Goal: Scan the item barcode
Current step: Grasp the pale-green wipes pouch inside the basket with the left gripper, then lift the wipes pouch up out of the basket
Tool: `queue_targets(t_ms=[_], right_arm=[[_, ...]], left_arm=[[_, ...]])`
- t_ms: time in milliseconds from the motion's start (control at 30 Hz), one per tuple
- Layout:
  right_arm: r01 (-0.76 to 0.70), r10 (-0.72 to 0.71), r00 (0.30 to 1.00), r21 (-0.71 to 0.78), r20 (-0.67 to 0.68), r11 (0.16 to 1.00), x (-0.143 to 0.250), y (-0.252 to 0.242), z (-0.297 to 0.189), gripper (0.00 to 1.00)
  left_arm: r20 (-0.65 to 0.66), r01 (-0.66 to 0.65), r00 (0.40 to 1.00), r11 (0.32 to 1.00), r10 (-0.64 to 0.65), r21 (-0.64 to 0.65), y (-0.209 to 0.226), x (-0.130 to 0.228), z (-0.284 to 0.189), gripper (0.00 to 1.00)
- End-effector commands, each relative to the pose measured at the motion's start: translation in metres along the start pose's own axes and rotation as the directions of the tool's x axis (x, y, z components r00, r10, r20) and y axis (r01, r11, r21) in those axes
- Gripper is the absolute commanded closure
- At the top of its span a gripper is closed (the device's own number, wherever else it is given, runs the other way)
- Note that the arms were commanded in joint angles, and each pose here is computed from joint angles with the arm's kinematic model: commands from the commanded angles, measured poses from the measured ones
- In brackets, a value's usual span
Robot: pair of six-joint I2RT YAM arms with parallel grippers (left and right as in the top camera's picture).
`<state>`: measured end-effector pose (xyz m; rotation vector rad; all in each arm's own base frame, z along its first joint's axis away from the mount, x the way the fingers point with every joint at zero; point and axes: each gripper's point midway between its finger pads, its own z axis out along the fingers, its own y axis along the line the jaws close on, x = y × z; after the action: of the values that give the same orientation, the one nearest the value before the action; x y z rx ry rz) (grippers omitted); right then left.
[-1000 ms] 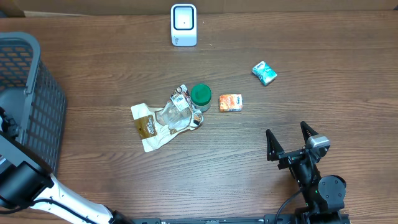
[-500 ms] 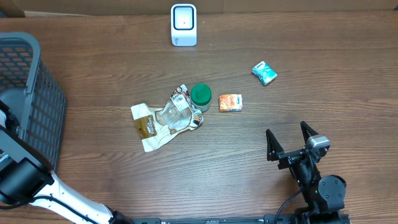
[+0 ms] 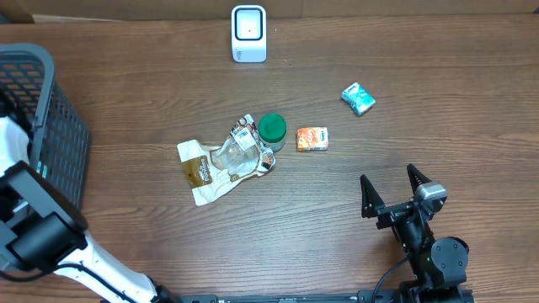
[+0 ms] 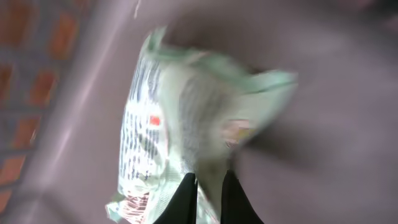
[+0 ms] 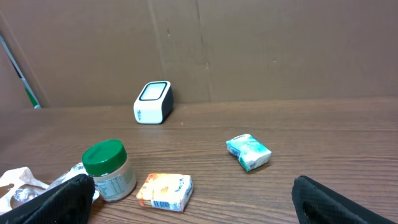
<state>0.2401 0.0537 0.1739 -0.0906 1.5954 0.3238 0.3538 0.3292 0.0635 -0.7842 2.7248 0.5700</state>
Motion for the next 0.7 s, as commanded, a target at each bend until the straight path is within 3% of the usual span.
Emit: queue_targets(t_ms=[0, 133, 300, 333, 433, 533, 667], right_arm=[[-0.001, 0.001, 1.0, -0.003, 0.005, 1.0, 0.002, 0.0, 0.0, 0.0], [-0.001, 0.001, 1.0, -0.003, 0.005, 1.0, 0.002, 0.0, 0.0, 0.0], [-0.001, 0.001, 1.0, -0.003, 0.005, 1.0, 0.002, 0.0, 0.0, 0.0], [-0.002, 0.002, 1.0, -0.003, 0.005, 1.0, 0.002, 0.0, 0.0, 0.0], [-0.001, 0.001, 1.0, -0.003, 0.005, 1.0, 0.002, 0.0, 0.0, 0.0], [-0.002, 0.002, 1.0, -0.003, 0.005, 1.0, 0.002, 0.0, 0.0, 0.0], [-0.001, 0.001, 1.0, -0.003, 0.005, 1.0, 0.002, 0.0, 0.0, 0.0]], left_arm=[[0.248, 0.086, 0.962, 0.988, -0.116, 0.127, -0.005, -0.051, -0.091, 0.96], [0.342, 0.086, 0.93, 0.986, -0.13, 0.14, 0.001, -0.063, -0.132, 0.96], [0.309, 0.068, 0.945, 0.989, -0.105, 0.128, 0.0, -0.053, -0.126, 0.95], [0.291, 0.056, 0.952, 0.991, -0.09, 0.124, -0.001, -0.05, -0.117, 0.75], [0.239, 0.049, 0.968, 0.992, -0.075, 0.114, 0.0, -0.042, -0.092, 0.37], [0.187, 0.014, 0.982, 0.995, -0.033, 0.099, 0.004, -0.033, -0.065, 0.22], [0.085, 0.02, 0.996, 0.995, -0.028, 0.093, 0.016, -0.012, -0.021, 0.22]])
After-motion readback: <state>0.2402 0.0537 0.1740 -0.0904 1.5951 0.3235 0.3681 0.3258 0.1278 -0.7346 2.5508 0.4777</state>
